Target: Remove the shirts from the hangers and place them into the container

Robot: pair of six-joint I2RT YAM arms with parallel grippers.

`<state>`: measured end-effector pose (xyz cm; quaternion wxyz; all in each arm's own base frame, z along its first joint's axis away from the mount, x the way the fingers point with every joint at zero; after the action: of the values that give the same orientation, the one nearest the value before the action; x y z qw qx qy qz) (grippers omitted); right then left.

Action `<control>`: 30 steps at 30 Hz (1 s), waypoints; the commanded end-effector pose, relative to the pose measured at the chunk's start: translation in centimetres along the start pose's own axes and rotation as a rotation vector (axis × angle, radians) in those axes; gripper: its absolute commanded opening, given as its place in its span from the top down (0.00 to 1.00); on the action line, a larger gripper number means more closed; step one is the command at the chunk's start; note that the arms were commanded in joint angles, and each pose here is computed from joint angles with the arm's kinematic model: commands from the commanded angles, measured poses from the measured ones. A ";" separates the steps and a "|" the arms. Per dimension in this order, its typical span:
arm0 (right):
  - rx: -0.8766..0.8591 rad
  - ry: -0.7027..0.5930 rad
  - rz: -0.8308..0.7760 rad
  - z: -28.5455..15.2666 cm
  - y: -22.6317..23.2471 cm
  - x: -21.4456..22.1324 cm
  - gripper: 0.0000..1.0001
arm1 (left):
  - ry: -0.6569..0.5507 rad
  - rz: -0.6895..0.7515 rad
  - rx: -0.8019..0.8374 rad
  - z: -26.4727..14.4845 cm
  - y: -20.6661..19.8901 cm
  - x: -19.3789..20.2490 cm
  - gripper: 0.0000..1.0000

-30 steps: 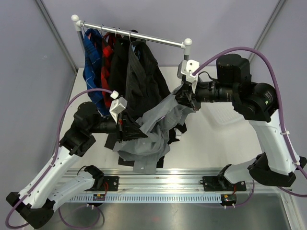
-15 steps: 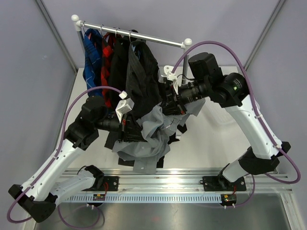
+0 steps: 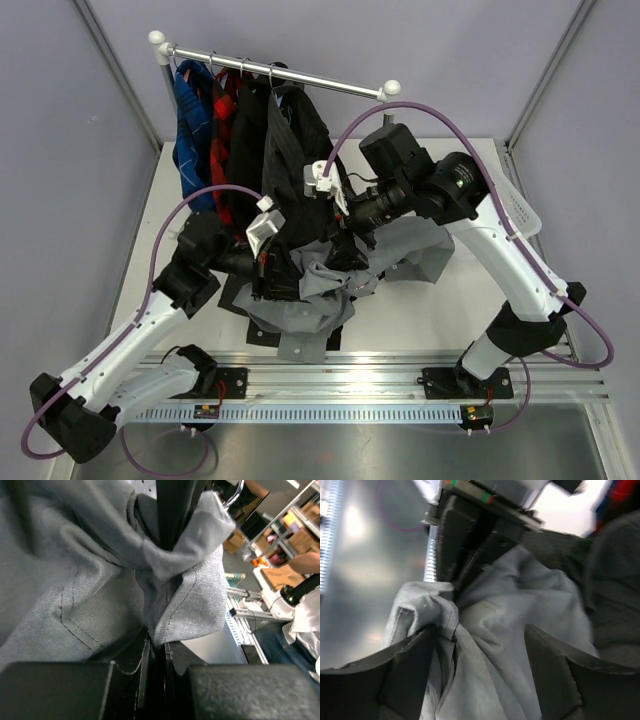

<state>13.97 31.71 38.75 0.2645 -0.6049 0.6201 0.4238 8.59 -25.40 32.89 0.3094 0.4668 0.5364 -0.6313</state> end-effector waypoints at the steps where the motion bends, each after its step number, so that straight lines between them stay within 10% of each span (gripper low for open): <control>1: 0.197 -0.026 -0.106 -2.9 -0.5 -1.2 0.19 | -0.130 0.140 0.032 0.1 -0.8 -2.2 1.00; 12: 0.325 -0.035 -0.197 -5.7 -1.2 -1.8 0.09 | -0.307 0.091 0.253 -0.6 -3.8 -0.9 1.00; 30: 0.600 -0.020 -0.254 -13.3 -3.3 1.1 0.04 | -0.232 0.096 0.202 -0.8 -3.0 -2.7 1.00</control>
<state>18.61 20.72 43.79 0.4752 -0.5637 0.6417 0.2112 8.82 -25.44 32.98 0.2370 0.3591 0.5137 -0.7423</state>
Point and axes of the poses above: each gripper's point midway between its finger pads, its own z axis out along the fingers, its own y axis along the line the jaws close on, x = y × z, the point moved 1 cm from there along -z, back along the fingers, and after that the axes turned 4 degrees about z, right-handed, at the moved point
